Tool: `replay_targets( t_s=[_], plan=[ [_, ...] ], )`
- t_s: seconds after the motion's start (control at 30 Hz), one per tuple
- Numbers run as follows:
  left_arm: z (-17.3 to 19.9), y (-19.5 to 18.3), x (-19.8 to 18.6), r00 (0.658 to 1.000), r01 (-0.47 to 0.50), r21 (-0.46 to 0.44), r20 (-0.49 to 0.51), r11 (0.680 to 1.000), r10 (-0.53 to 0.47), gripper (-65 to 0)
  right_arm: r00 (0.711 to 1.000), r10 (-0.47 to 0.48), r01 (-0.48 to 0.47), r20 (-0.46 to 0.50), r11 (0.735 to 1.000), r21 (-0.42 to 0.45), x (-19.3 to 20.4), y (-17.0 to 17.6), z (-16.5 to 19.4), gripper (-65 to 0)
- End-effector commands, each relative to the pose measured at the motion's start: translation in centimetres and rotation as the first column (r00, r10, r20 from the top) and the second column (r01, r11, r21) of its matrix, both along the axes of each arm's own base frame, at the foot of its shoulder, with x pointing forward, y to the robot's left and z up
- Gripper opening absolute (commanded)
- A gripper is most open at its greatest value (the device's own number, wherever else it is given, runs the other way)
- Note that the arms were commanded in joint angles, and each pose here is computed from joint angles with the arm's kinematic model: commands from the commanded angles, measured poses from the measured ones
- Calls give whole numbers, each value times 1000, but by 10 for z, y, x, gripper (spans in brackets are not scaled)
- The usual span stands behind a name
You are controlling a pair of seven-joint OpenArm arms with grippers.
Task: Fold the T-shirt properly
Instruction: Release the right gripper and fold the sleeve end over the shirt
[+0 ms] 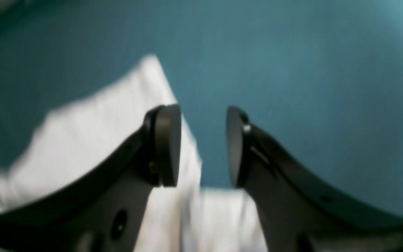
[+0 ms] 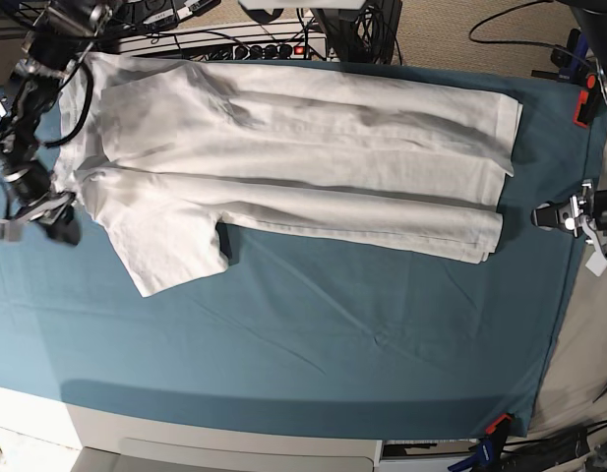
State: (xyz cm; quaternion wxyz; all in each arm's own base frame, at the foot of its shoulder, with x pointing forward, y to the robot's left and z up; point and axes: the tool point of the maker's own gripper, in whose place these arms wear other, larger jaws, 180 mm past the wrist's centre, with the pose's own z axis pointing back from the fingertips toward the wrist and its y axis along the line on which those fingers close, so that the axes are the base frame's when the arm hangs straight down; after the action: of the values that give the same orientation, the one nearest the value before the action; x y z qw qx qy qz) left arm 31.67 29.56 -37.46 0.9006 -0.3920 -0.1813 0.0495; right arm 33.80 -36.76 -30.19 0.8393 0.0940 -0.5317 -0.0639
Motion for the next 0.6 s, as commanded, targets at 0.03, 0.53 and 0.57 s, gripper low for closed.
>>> replay_targets(
  t_s=[0.03,0.53,0.57],
  plan=[
    [17,9,12,999,-12,8,53,1000,11,-623,994,-82,84,68,996,-14,21,-17,29,-426],
    [21,-2,18,996,18,6,82,1000,-18,-569,984,-3,63,-178,940,336,86,41,-53,-427],
    [22,-2,19,996,21,7,86,1000,-21,-569,982,14,53,-187,937,346,85,45,-53,-438]
  ],
)
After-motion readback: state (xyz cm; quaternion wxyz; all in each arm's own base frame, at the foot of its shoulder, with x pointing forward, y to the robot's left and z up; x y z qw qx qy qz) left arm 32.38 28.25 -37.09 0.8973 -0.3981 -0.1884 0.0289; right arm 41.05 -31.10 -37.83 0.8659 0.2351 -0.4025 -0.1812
